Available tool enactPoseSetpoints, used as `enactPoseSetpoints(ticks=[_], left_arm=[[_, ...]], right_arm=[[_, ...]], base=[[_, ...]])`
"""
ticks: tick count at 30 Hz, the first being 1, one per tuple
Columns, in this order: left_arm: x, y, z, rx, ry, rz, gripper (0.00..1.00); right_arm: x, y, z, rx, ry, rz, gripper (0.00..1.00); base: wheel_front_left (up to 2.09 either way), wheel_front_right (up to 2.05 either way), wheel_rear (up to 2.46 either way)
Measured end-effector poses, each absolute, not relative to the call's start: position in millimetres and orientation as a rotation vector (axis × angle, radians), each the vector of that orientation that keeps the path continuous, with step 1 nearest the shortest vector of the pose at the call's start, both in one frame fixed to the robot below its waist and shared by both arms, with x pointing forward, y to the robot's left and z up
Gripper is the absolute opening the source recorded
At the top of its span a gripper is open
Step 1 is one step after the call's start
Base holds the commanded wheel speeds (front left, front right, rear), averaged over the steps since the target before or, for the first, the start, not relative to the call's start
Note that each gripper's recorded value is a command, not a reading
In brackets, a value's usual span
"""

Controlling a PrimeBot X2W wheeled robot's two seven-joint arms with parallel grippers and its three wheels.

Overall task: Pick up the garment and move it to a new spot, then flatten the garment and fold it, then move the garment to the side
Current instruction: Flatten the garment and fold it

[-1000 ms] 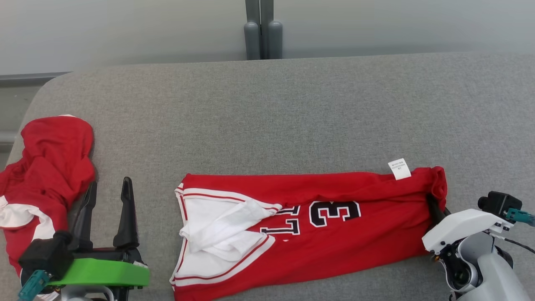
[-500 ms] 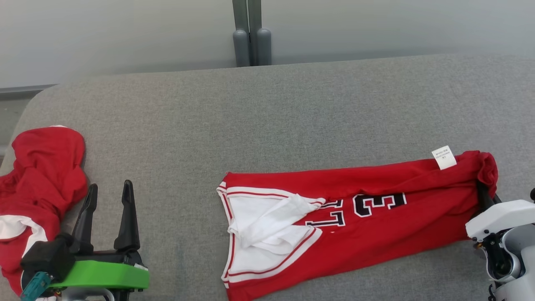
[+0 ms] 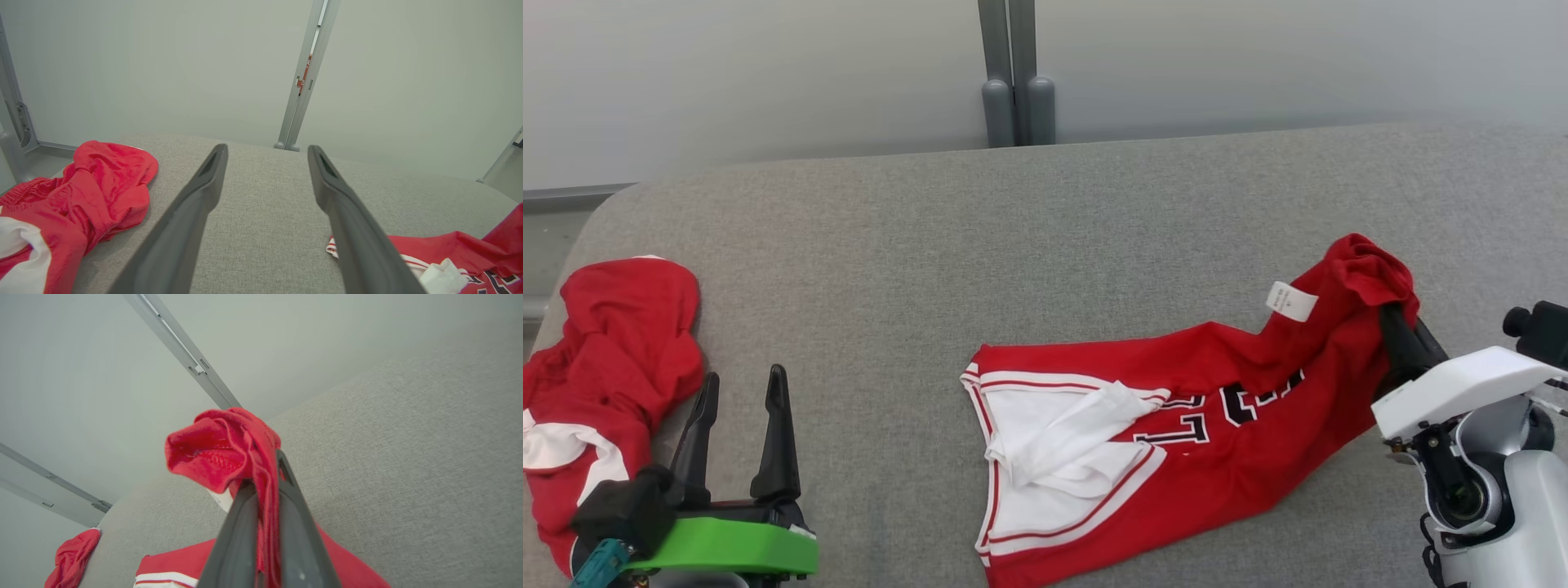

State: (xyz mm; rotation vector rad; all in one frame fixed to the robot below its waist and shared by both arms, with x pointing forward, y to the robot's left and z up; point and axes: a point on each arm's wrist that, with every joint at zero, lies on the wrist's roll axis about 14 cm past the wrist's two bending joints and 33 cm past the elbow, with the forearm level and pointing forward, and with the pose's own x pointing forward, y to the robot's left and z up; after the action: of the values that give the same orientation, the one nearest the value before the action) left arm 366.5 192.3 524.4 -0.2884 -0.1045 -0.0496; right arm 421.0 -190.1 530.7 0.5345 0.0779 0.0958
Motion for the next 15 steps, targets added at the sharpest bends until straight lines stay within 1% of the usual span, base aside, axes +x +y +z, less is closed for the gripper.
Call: enactPoseSetpoints(ticks=[5, 8, 11, 15], left_arm=[[359, 198, 524, -0.288, -0.104, -0.029, 1.0], [352, 205, 523, -0.287, -0.104, -0.002, 1.0], [344, 212, 521, -0.288, -0.101, 0.021, 1.0], [332, 221, 521, -0.294, -0.104, 0.059, 1.0]], right_arm=[[413, -137, 560, 0.616, 0.065, 0.268, 0.0], [407, -105, 568, 0.661, 0.084, 0.372, 0.0], [400, -70, 561, 0.756, 0.135, 0.467, 0.0], [388, -24, 532, 0.796, 0.251, 0.547, 0.0]], base=[[0.0, 0.0, 0.0], [0.0, 0.0, 0.0], [0.0, 0.0, 0.0], [0.0, 0.0, 0.0]])
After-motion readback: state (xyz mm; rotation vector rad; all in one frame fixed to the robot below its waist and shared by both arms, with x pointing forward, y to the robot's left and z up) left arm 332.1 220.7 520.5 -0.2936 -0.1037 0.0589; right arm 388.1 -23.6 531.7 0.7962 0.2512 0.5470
